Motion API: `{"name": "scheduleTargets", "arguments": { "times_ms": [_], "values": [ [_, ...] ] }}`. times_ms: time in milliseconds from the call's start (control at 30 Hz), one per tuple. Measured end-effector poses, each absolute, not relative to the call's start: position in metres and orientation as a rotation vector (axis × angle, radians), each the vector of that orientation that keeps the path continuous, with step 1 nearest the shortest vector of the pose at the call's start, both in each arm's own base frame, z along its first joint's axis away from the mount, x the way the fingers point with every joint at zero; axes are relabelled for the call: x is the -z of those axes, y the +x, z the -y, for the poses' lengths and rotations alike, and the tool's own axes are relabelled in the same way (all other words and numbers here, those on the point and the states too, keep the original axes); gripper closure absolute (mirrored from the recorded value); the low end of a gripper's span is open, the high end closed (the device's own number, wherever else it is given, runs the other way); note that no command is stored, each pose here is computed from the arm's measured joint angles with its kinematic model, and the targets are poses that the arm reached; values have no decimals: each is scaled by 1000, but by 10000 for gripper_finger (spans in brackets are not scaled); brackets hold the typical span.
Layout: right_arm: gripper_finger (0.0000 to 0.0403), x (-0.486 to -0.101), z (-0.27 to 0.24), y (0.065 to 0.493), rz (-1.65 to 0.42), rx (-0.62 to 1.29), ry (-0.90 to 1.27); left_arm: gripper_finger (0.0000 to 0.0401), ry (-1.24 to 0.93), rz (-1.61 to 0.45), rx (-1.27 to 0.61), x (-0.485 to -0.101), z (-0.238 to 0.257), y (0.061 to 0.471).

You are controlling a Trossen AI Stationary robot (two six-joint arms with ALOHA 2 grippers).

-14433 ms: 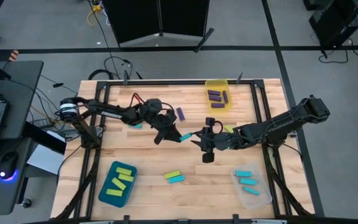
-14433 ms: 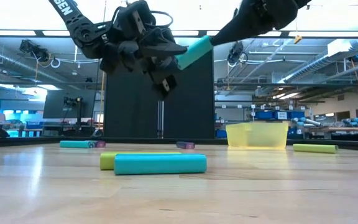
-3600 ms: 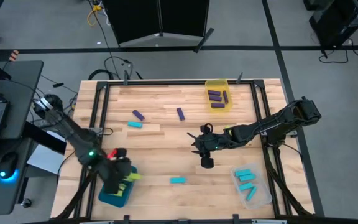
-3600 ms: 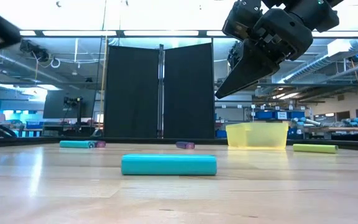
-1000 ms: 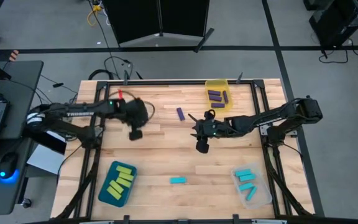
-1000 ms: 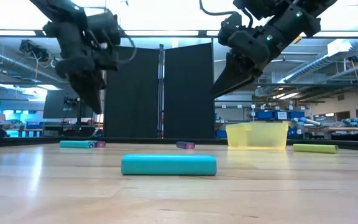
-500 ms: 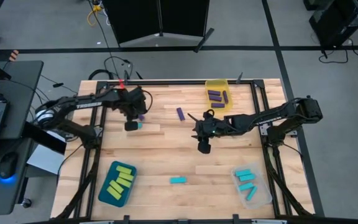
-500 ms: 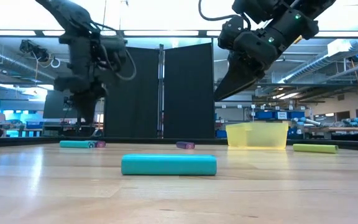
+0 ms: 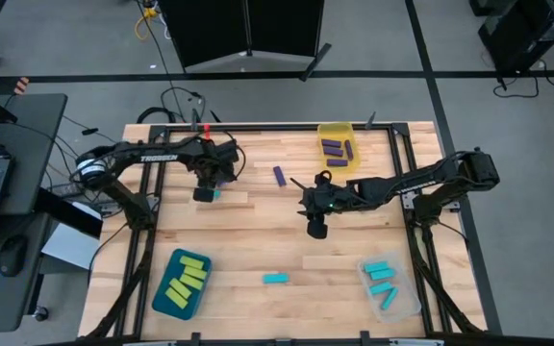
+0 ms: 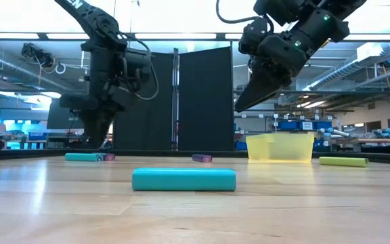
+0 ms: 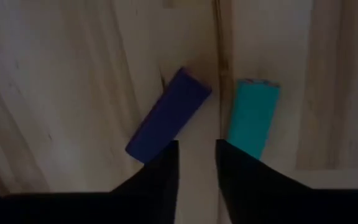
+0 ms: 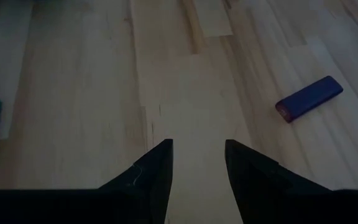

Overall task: Sort blocks
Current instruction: Put the violet block into the transparent yellow bin

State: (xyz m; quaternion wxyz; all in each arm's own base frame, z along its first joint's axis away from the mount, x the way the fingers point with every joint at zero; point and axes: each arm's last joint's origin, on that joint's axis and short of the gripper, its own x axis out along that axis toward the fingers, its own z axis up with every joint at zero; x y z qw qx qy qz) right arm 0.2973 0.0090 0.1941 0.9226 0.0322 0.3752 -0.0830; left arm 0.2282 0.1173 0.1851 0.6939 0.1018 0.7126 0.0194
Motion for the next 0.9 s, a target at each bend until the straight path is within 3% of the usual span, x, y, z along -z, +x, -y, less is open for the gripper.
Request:
{"name": "scheduleTargets", "arguments": {
  "times_ms": [200,400,733,900],
  "values": [
    [245,-193,-9,296,-789,170,62,229,279,-1617,-7,-169,-122,237],
    [245,-193,-9,296,-790,170,61,203,372,-1652,-35,-156,-129,244],
    [245,-193,-9,296,-793,163,44,205,375,-1731,26,-135,-136,246],
    [245,-191,-9,294,-821,164,41,261,370,-1743,36,-134,-135,245]
  ]
}}
